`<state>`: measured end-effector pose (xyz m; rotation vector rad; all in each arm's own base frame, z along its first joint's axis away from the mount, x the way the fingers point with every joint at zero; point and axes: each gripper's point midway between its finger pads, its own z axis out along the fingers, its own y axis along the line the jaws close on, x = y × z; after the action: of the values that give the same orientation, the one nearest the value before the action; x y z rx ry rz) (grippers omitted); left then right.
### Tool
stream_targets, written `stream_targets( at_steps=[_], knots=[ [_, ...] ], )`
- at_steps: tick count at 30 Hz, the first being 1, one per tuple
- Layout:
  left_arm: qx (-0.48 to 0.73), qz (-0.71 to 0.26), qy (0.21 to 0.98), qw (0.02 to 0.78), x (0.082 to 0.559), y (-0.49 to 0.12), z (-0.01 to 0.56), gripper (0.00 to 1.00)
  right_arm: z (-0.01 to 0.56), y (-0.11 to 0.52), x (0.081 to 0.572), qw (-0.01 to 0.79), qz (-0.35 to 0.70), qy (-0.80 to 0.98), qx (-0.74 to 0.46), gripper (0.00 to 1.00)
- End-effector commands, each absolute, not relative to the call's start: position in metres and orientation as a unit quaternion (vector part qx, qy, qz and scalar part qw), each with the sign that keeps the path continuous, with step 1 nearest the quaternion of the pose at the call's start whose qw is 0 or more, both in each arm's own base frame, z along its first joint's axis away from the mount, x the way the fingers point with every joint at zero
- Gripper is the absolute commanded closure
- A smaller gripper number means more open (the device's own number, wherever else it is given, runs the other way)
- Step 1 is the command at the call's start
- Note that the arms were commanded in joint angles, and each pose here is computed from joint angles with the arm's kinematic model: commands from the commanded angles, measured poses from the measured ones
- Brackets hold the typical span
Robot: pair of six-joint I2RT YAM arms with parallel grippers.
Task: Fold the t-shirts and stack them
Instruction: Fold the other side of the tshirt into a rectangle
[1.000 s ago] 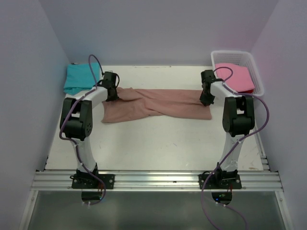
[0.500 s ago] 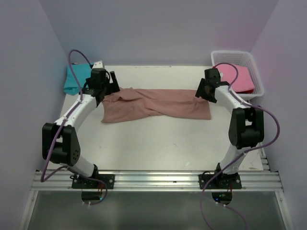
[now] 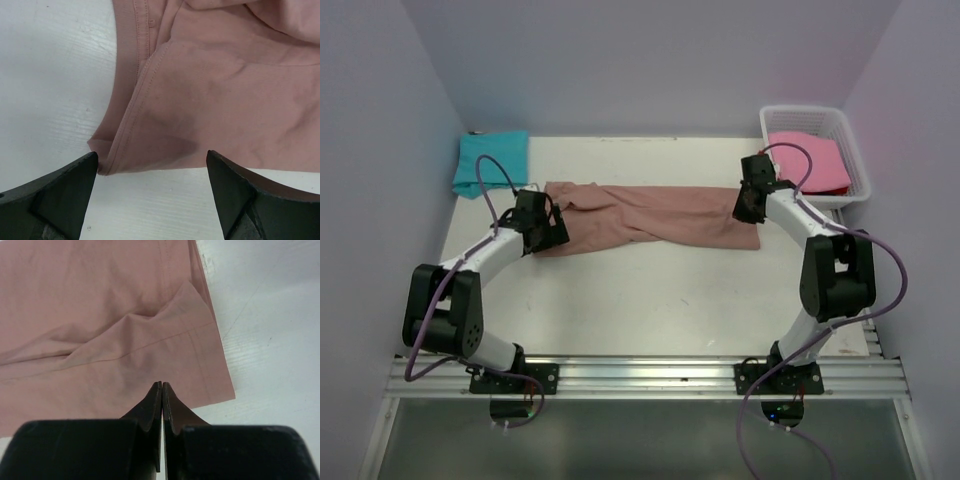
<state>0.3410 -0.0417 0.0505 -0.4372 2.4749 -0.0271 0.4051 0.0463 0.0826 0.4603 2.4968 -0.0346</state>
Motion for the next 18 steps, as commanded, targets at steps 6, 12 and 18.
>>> stream_targets(
  at_steps=[6,12,18],
  knots=[
    [-0.174,-0.036,0.909,0.377,0.354,-0.043,0.094,0.07,0.048,0.043,0.390,0.242,-0.032,0.949,0.199,1.00],
    [-0.159,-0.037,0.907,0.389,0.354,-0.043,0.094,0.07,0.006,0.046,0.376,0.193,-0.036,0.959,0.204,1.00],
    [-0.169,-0.009,0.915,0.366,0.356,-0.035,0.066,0.10,-0.018,0.049,0.366,0.167,-0.032,0.965,0.201,1.00]
  ],
)
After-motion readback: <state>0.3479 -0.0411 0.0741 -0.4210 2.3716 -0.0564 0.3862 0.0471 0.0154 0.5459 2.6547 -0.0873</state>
